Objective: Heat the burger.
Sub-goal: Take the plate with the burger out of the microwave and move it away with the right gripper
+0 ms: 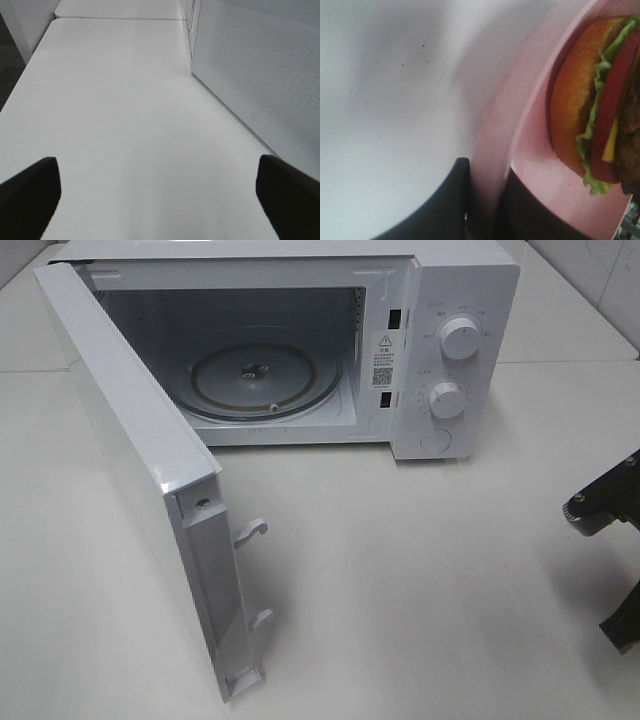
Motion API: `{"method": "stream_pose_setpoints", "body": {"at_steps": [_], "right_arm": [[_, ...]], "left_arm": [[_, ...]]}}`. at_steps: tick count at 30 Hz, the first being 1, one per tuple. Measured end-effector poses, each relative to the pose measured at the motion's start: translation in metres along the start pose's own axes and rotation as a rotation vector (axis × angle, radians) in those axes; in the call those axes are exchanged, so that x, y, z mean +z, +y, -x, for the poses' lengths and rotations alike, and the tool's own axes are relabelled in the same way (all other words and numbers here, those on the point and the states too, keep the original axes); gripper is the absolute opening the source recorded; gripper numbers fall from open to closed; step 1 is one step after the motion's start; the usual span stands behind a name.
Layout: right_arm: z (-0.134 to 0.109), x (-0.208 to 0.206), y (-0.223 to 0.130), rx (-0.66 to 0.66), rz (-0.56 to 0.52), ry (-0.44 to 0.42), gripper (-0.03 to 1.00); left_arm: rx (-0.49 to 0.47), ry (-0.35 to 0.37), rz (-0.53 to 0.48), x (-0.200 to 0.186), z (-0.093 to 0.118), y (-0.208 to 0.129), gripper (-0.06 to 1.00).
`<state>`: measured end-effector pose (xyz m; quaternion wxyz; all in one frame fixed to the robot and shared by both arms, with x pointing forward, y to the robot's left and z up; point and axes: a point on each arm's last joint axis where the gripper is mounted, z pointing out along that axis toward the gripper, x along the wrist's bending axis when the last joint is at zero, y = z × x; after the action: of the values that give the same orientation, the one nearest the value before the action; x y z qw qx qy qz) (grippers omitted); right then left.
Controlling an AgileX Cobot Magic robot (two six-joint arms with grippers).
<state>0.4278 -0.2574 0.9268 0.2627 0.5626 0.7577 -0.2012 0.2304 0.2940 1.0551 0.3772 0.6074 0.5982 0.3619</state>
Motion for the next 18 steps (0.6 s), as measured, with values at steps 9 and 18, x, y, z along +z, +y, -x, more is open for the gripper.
{"method": "stream_pose_setpoints", "body": {"at_steps": [9, 18], "right_arm": [[-0.004, 0.025, 0.015, 0.091, -0.050, 0.037, 0.08], [-0.017, 0.041, 0.027, 0.092, -0.046, 0.046, 0.09]], "left_arm": [[0.000, 0.000, 0.000, 0.000, 0.000, 0.000, 0.98], [0.000, 0.000, 0.000, 0.000, 0.000, 0.000, 0.98]]}}
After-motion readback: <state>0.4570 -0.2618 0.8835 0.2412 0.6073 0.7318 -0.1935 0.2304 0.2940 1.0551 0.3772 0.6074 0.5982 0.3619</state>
